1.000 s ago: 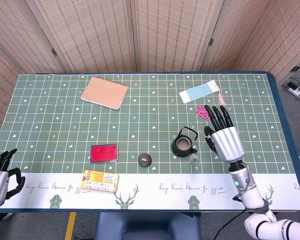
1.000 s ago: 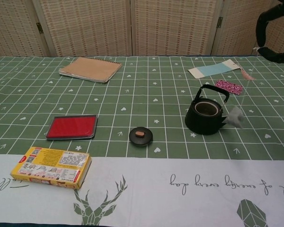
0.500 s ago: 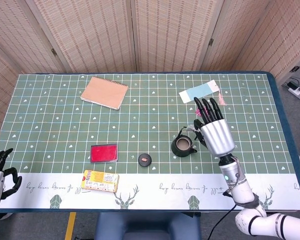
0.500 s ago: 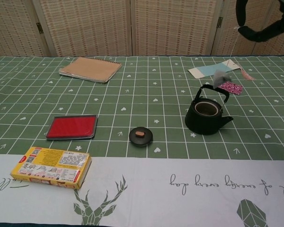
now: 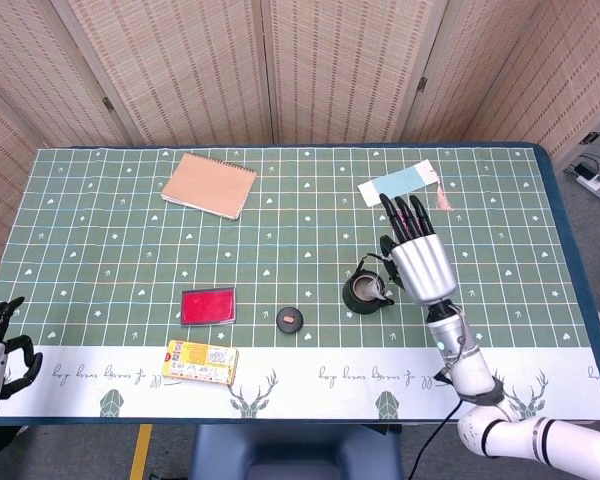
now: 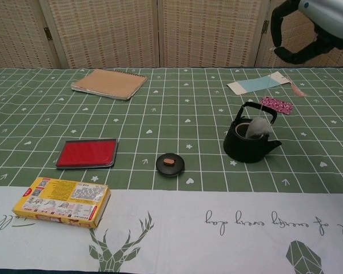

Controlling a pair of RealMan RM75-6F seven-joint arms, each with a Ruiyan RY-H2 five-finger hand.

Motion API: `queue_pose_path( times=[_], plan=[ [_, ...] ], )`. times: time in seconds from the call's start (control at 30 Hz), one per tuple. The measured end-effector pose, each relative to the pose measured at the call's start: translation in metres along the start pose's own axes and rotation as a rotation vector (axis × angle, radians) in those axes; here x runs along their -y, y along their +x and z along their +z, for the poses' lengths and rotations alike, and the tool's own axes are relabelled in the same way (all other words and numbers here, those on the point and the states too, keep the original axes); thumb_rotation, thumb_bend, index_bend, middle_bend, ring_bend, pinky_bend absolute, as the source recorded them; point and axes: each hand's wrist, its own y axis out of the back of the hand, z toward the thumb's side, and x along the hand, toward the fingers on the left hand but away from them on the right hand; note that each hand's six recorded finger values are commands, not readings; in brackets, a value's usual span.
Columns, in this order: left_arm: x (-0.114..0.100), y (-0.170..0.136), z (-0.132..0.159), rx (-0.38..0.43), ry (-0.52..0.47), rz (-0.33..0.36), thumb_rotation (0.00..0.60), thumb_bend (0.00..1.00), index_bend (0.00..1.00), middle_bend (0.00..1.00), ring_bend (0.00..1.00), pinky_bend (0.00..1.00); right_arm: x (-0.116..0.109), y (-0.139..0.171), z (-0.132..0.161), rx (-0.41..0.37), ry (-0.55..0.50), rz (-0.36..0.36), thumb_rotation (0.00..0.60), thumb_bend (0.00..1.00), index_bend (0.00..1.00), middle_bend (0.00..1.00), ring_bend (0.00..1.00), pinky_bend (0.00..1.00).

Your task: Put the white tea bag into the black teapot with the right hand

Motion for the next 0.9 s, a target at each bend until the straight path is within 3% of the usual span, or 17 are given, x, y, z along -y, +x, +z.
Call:
queue_pose_path(
  times=[0.4,0.73,0.9],
  plan=[
    [-0.005,-0.001,-0.001,0.007,-0.012,0.006,0.600,0.39,0.00,0.06,0.04,0.00,0.014,-0.006,-0.003,0.017,0.036,0.034,0.600,0.43,0.68,0.01,0.00,0.00],
    [-0.012,-0.003,-0.004,0.006,-0.031,0.021,0.600,0.39,0.00,0.06,0.04,0.00,0.012,-0.023,0.019,-0.007,0.045,0.034,0.600,0.43,0.68,0.01,0.00,0.00],
    [-0.016,-0.005,-0.005,0.007,-0.033,0.037,0.600,0.39,0.00,0.06,0.04,0.00,0.026,-0.017,0.025,-0.030,0.069,0.073,0.600,0.43,0.68,0.01,0.00,0.00]
  ],
)
